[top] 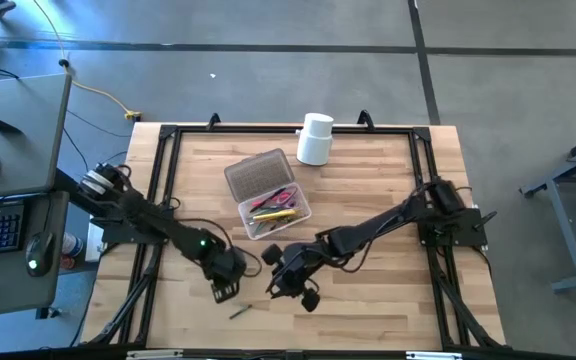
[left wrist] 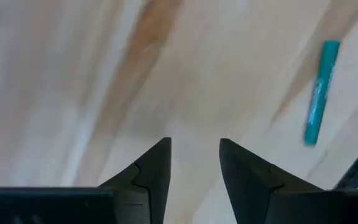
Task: Pick & place school supplies into a supply box
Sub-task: Put the green crayon into the black supply box
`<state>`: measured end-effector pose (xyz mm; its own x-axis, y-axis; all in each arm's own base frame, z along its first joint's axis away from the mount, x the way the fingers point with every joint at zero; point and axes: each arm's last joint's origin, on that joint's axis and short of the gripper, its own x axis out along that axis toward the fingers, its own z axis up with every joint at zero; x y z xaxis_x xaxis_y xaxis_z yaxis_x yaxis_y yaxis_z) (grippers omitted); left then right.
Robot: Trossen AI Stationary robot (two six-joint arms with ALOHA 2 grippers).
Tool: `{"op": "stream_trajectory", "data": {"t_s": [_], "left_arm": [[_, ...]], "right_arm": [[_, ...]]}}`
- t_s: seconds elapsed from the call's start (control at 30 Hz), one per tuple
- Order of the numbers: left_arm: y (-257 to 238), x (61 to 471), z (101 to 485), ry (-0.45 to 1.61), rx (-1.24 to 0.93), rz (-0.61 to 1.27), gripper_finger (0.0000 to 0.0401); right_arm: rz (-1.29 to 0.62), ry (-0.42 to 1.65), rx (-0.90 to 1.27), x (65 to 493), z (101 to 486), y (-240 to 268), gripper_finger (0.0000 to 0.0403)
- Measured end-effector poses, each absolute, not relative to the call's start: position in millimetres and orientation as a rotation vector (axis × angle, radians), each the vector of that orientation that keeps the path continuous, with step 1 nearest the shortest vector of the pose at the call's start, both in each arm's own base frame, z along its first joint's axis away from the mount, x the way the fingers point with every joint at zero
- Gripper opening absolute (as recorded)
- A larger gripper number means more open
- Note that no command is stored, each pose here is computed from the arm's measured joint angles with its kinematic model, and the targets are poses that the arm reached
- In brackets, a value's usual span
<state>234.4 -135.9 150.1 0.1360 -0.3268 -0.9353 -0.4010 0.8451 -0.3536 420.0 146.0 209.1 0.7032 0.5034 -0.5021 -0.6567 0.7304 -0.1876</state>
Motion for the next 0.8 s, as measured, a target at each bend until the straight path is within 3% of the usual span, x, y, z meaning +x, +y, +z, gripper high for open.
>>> {"op": "stream_trajectory", "data": {"t_s": [0.13, 0.33, 0.8], "left_arm": [[-120, 216, 167, 1.507, -0.588, 0.216, 0.0172], [-101, 187, 206, 1.383, -0.584, 0.39, 0.0172], [-63, 133, 280, 0.866, -0.694, 0.312, 0.0172]], "right_arm": [[0.629, 0.424, -0.394, 431, 186, 148, 0.0071], [0.636, 0.346, -0.376, 442, 169, 152, 0.0071], [0.702, 0.195, -0.31, 455, 160, 157, 0.0092]]}}
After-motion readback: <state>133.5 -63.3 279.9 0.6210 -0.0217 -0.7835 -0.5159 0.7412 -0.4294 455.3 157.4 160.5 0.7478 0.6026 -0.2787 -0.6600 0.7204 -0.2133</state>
